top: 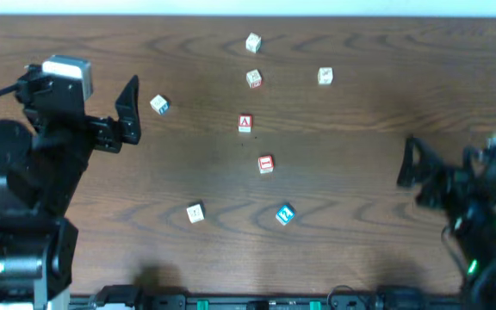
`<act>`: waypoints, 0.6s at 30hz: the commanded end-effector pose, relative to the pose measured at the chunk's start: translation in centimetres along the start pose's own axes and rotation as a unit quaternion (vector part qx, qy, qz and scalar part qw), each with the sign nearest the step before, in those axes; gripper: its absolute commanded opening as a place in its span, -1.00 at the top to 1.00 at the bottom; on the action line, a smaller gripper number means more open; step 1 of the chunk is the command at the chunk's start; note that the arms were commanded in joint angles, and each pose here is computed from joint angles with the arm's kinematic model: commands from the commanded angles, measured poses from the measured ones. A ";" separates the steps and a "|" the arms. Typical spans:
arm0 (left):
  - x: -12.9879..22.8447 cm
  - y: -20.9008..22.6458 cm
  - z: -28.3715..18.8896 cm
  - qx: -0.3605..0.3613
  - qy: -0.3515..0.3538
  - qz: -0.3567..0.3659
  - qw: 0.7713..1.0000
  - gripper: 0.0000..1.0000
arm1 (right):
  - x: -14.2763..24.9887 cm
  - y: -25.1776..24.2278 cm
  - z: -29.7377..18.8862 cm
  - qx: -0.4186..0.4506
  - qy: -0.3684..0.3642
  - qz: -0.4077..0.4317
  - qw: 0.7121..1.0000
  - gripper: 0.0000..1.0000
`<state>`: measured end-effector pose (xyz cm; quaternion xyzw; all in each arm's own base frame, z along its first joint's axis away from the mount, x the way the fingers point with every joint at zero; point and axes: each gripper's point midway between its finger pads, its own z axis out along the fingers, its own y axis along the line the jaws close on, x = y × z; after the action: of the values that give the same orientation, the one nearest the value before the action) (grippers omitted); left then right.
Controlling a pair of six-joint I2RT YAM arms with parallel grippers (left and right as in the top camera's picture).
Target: Spell out Ai2
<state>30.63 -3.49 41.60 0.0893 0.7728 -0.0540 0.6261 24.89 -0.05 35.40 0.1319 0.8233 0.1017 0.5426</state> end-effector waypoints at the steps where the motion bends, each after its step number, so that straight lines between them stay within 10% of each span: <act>1: 1.8 -0.4 1.2 0.016 0.045 0.005 0.999 -0.91 | -1.8 -0.1 2.7 0.031 0.071 -0.033 0.996 -0.99; 10: 10.3 -3.3 3.4 0.103 0.226 -0.087 0.965 -0.91 | 6.1 6.8 9.1 -0.165 0.370 -0.117 0.907 -0.98; 14: 15.6 -2.9 5.1 0.075 0.330 -0.057 0.939 -0.91 | 11.4 4.2 12.7 -0.002 0.450 -0.153 0.880 -0.99; 18: 20.9 -3.7 7.7 0.054 0.426 -0.016 0.903 -0.91 | 14.1 9.9 14.6 -0.058 0.435 -0.233 0.868 -0.98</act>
<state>32.14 -7.33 22.29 0.1135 0.9487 -0.1127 0.2728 33.94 11.78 20.70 -0.1102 0.9818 0.0875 0.1275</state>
